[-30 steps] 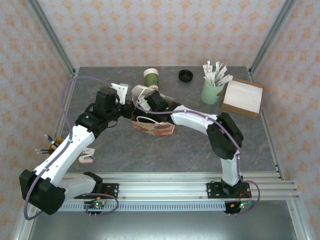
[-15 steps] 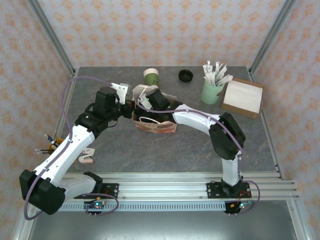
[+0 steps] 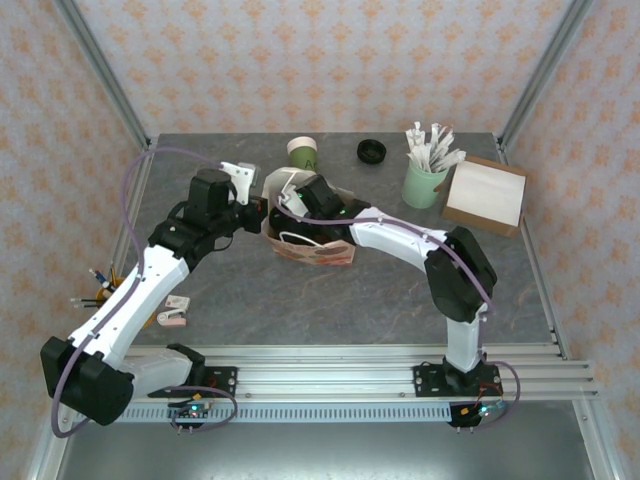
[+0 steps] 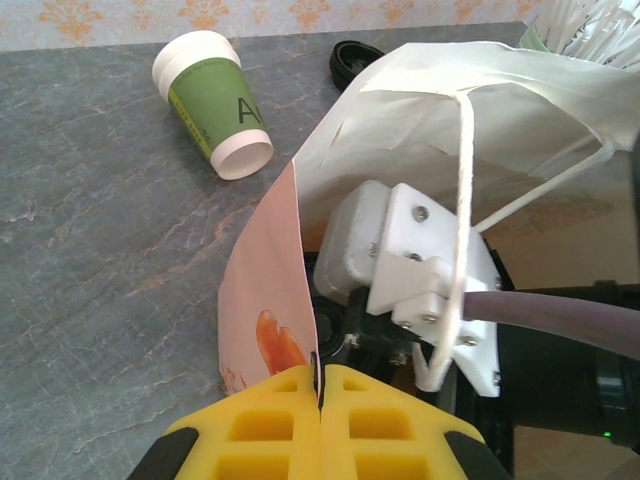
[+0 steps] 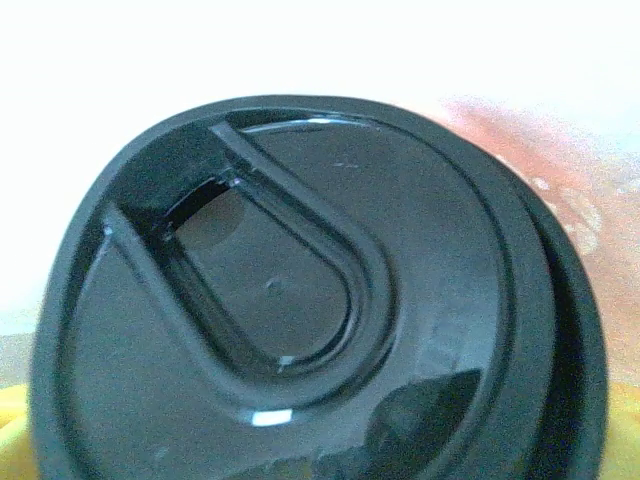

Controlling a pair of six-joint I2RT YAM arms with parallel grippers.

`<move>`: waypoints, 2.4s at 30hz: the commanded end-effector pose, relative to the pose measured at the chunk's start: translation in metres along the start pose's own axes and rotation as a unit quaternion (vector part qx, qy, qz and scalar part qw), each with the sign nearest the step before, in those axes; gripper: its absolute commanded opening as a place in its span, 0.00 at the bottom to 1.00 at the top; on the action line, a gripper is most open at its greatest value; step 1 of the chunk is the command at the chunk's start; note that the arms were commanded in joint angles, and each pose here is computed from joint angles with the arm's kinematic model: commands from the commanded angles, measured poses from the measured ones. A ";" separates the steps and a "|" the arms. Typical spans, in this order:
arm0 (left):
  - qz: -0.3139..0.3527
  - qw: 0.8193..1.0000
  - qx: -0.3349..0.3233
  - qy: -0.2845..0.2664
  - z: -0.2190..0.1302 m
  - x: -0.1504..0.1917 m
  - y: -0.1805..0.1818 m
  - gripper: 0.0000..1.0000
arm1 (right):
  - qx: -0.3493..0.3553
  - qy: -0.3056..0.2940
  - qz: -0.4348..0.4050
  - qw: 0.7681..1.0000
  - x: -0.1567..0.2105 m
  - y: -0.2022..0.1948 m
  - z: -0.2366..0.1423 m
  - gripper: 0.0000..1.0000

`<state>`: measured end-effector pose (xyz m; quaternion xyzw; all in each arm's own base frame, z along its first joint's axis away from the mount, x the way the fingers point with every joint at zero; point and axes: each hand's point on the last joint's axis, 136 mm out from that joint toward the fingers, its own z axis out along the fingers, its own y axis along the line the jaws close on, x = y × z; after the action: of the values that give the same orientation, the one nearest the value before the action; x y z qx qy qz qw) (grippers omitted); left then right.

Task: Pack the takeout coffee

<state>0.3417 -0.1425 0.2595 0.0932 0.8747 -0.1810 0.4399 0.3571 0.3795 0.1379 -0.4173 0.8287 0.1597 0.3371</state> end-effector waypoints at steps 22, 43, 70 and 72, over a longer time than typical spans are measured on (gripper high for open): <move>0.008 1.000 -0.008 0.012 -0.001 -0.005 0.007 0.00 | -0.010 0.012 -0.049 0.999 0.000 -0.011 -0.047 0.99; 0.010 1.000 0.010 0.020 0.005 -0.047 -0.006 0.00 | -0.045 0.019 -0.076 0.996 -0.020 -0.006 -0.041 0.99; 0.009 0.999 -0.013 0.045 0.009 -0.042 0.002 0.00 | -0.018 -0.010 -0.041 0.999 -0.032 -0.014 -0.054 0.99; 0.010 0.999 -0.017 0.046 0.008 -0.042 0.003 0.00 | -0.018 -0.011 -0.042 0.999 -0.032 -0.014 -0.057 0.99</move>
<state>0.3715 -0.1511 0.2756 0.1025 0.8983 -0.1765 0.3892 0.3602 0.3612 0.1688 -0.4458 0.8235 0.1593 0.3126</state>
